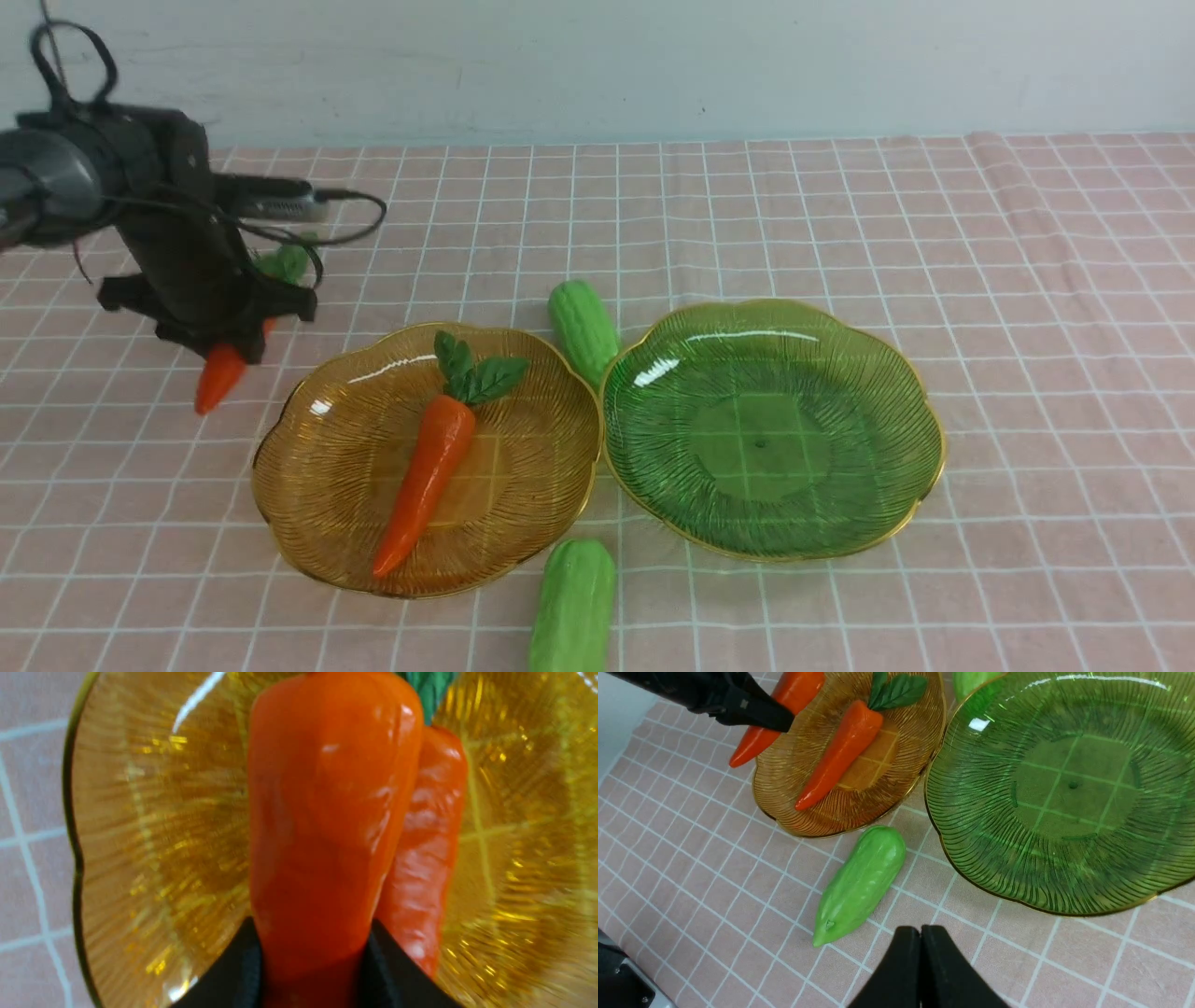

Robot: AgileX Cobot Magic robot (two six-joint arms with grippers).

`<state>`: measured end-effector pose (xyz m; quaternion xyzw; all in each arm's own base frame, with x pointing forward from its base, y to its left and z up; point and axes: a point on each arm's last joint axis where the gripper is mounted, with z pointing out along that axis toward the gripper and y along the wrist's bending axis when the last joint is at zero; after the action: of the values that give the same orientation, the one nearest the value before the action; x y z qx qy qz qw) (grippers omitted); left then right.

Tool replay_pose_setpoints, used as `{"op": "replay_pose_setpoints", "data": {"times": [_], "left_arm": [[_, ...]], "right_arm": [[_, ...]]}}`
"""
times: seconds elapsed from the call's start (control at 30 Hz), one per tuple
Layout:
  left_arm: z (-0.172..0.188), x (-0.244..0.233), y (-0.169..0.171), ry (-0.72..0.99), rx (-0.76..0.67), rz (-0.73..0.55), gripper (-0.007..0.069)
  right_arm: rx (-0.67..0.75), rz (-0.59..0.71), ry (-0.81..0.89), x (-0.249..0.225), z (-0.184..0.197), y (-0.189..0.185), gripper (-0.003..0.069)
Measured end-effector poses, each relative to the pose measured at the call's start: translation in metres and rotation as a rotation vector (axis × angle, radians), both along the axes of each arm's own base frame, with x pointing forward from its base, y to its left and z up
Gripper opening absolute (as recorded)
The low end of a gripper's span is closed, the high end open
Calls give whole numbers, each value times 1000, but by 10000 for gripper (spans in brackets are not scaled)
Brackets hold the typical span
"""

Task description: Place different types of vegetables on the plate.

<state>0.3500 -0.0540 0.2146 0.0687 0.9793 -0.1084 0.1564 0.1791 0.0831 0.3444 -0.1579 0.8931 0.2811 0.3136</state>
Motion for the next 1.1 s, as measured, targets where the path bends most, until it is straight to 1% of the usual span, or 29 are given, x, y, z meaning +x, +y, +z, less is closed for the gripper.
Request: {"op": "replay_pose_setpoints", "data": {"times": [0.1,0.13,0.2,0.23,0.27,0.3,0.33,0.4,0.43,0.47,0.5,0.53,0.57,0.6,0.63,0.7,0.73,0.77,0.83,0.9,1.0,1.1], "left_arm": [[-16,6,-3,12,19,-37,190],[-20,6,-5,20,22,-49,201],[-24,7,-8,28,24,-63,232],[-24,7,-9,28,25,-67,258],[-23,7,-9,26,24,-68,298],[-22,7,-9,30,24,-71,340],[-20,7,-9,38,26,-77,411],[-16,6,-9,69,26,-83,493],[-14,6,-9,92,24,-82,510],[-12,5,-9,109,21,-75,515],[-10,5,-10,124,19,-74,512],[-7,4,-10,139,19,-78,502],[-4,3,-10,155,19,-79,461],[0,1,-9,159,25,-82,391],[6,-2,-8,154,32,-87,281],[22,-7,-7,114,41,-92,126],[32,-11,-6,91,44,-95,74],[44,-17,-5,66,45,-98,36],[71,-31,-3,3,40,-102,6],[94,-46,-1,-63,34,-101,-4],[114,-72,2,-132,27,-99,-4],[123,-98,5,-173,24,-97,-4]], "right_arm": [[-58,38,25,19,-6,25,-8],[-103,72,52,26,-13,40,0],[-136,81,111,35,-25,59,27],[-152,81,133,38,-30,70,46],[-168,80,153,42,-36,81,70],[-186,77,176,46,-43,89,99],[-198,74,204,51,-51,101,141],[-212,74,233,58,-64,119,244],[-216,76,243,61,-71,127,292],[-221,82,251,63,-76,136,360],[-227,89,258,64,-83,144,407],[-240,102,271,67,-94,155,472],[-246,110,275,68,-102,163,522],[-255,116,288,70,-109,170,559],[-259,114,299,71,-118,176,594],[-269,109,327,74,-132,184,632],[-275,107,343,76,-139,187,643],[-279,108,363,76,-147,192,650],[-276,108,377,78,-154,198,653],[-272,110,380,80,-159,204,653],[-267,105,393,82,-167,210,652],[-283,102,419,83,-179,211,640]]}}
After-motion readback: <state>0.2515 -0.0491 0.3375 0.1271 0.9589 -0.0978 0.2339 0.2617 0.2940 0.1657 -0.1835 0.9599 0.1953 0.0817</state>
